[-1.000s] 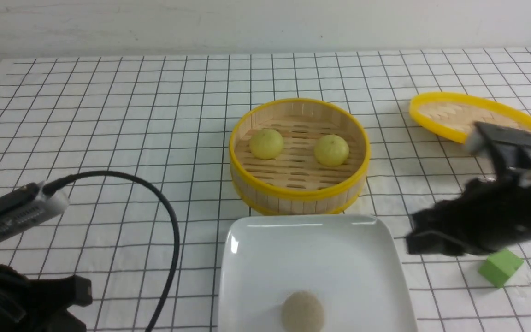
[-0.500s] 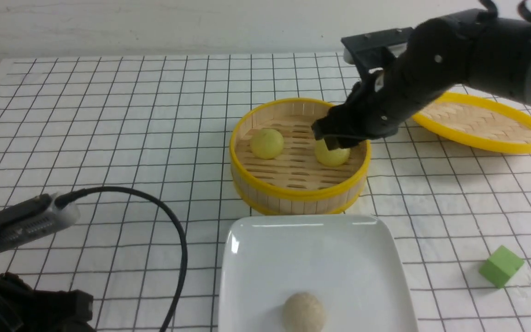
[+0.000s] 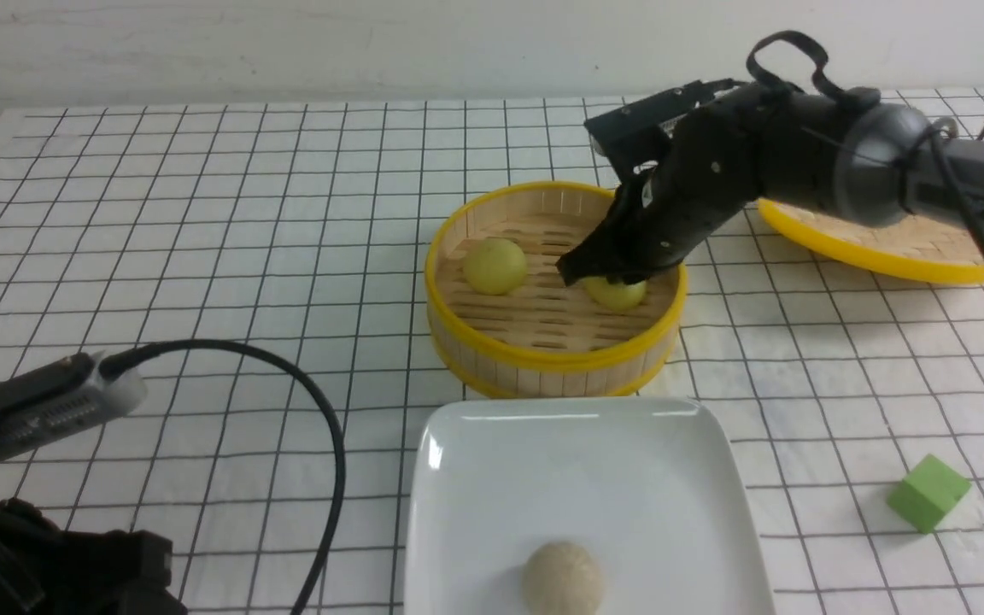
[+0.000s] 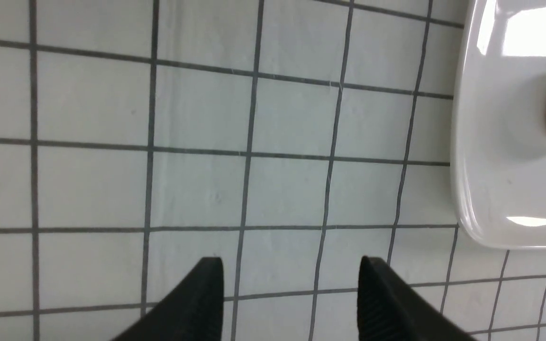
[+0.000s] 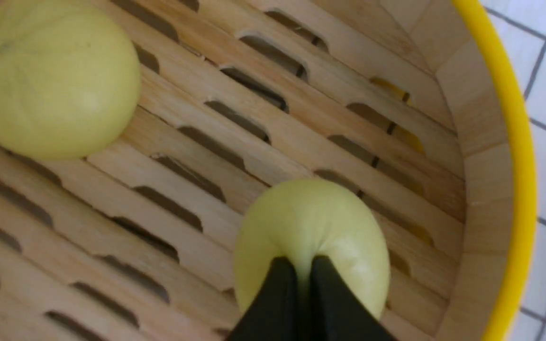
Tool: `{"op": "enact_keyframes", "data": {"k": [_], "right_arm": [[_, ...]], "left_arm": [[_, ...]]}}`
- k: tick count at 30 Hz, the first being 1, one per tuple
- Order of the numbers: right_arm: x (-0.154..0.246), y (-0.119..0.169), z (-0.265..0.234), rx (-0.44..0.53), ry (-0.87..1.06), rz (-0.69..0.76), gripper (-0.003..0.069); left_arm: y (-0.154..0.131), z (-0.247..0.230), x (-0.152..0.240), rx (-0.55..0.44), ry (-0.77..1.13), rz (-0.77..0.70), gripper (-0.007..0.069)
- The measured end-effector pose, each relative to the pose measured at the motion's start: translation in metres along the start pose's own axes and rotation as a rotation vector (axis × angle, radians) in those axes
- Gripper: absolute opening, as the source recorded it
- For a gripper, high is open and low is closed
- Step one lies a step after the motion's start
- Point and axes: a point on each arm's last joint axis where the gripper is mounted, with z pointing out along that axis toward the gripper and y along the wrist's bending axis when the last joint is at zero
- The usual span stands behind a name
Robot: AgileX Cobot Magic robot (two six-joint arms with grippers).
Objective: Put the steamed buns into the plate on the white-black tablecloth.
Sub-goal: 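Reach toward a bun in the bamboo steamer with the right gripper, then move the steamed bun from the bamboo steamer onto the white plate with the right gripper, then reach into the bamboo steamer and grasp a bun with the left gripper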
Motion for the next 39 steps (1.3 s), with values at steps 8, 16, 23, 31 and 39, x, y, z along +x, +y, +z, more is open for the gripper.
{"op": "enact_keyframes", "data": {"k": [8, 16, 23, 31, 39], "right_arm": [[0.017, 0.030, -0.154, -0.087, 0.010, -0.007, 0.0012], [0.125, 0.061, -0.094, -0.117, 0.229, 0.023, 0.0054], [0.137, 0.062, -0.068, -0.108, 0.174, 0.018, 0.0417], [0.109, 0.031, -0.163, 0.026, 0.268, -0.073, 0.0272], [0.176, -0.011, -0.227, 0.090, 0.248, 0.012, -0.0015]], "left_arm": [[0.000, 0.000, -0.002, -0.004, -0.027, 0.003, 0.0401], [0.001, 0.000, -0.008, -0.006, -0.083, 0.004, 0.0394], [0.001, 0.000, -0.012, -0.007, -0.126, 0.004, 0.0355], [-0.001, -0.002, -0.027, 0.005, -0.235, -0.017, 0.0118], [-0.049, -0.002, -0.077, 0.086, -0.139, 0.100, 0.0002]]}}
